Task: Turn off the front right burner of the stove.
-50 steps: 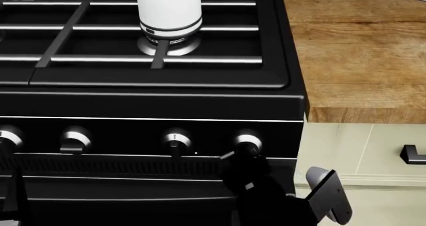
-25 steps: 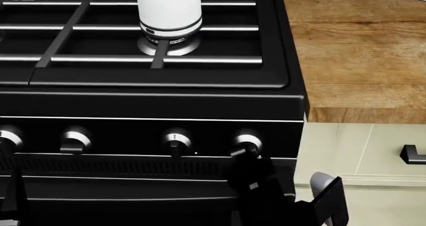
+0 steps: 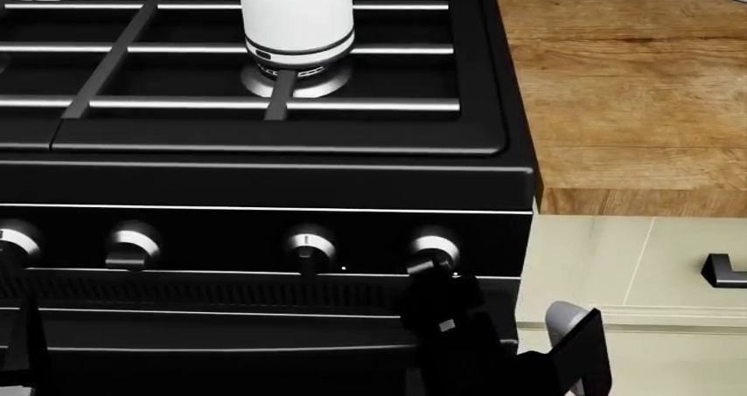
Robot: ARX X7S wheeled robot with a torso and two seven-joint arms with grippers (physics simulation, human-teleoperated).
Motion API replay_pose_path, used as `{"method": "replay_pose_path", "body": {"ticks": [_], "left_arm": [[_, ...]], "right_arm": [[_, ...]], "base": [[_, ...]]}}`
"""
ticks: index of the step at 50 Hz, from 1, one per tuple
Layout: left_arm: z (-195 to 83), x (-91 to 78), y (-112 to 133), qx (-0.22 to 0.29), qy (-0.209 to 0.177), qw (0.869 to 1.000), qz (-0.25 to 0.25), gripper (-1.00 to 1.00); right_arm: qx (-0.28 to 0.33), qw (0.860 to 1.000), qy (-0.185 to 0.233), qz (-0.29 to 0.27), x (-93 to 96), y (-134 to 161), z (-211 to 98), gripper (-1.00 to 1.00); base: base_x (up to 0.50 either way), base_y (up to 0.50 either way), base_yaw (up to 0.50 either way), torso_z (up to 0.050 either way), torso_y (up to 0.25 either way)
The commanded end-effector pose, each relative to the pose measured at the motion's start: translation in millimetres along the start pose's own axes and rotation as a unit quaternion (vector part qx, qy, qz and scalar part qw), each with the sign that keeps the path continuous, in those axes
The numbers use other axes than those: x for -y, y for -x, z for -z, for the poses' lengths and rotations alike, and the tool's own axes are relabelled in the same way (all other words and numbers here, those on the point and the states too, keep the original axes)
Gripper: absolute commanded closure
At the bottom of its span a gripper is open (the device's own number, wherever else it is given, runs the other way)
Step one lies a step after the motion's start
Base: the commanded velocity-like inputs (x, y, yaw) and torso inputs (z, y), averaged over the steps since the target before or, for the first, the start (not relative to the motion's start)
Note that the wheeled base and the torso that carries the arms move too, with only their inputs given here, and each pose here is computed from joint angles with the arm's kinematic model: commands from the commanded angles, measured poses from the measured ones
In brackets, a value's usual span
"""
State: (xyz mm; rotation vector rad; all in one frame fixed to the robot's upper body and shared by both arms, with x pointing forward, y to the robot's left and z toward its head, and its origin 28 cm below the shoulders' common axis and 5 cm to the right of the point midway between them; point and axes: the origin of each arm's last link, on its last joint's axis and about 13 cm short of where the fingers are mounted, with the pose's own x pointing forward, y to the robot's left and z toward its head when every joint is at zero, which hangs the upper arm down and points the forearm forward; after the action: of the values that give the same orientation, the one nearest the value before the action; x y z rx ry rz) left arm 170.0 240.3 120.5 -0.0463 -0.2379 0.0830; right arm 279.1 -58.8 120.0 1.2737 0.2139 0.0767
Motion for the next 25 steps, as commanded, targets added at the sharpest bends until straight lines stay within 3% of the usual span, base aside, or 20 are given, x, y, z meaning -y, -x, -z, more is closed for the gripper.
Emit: {"method": "replay_pose_path", "body": {"ticks": [1,25], "left_arm": [[0.0,0.0,0.1,0.000,0.000,1.000,0.000,-1.00],[-0.7,0.2,-0.4,0.000,0.000,1.000,0.000,-1.00]], "right_arm": [[-0.020,0.992,-0.033,-0.121,-39.5,-12.2,4.4,1.00],[-0.020,0.992,-0.036,-0.121,-39.4,-12.4,4.5,1.00]], "base": [[0.03,0.01,0.02,0.000,0.000],[0.03,0.01,0.02,0.000,0.000]]}}
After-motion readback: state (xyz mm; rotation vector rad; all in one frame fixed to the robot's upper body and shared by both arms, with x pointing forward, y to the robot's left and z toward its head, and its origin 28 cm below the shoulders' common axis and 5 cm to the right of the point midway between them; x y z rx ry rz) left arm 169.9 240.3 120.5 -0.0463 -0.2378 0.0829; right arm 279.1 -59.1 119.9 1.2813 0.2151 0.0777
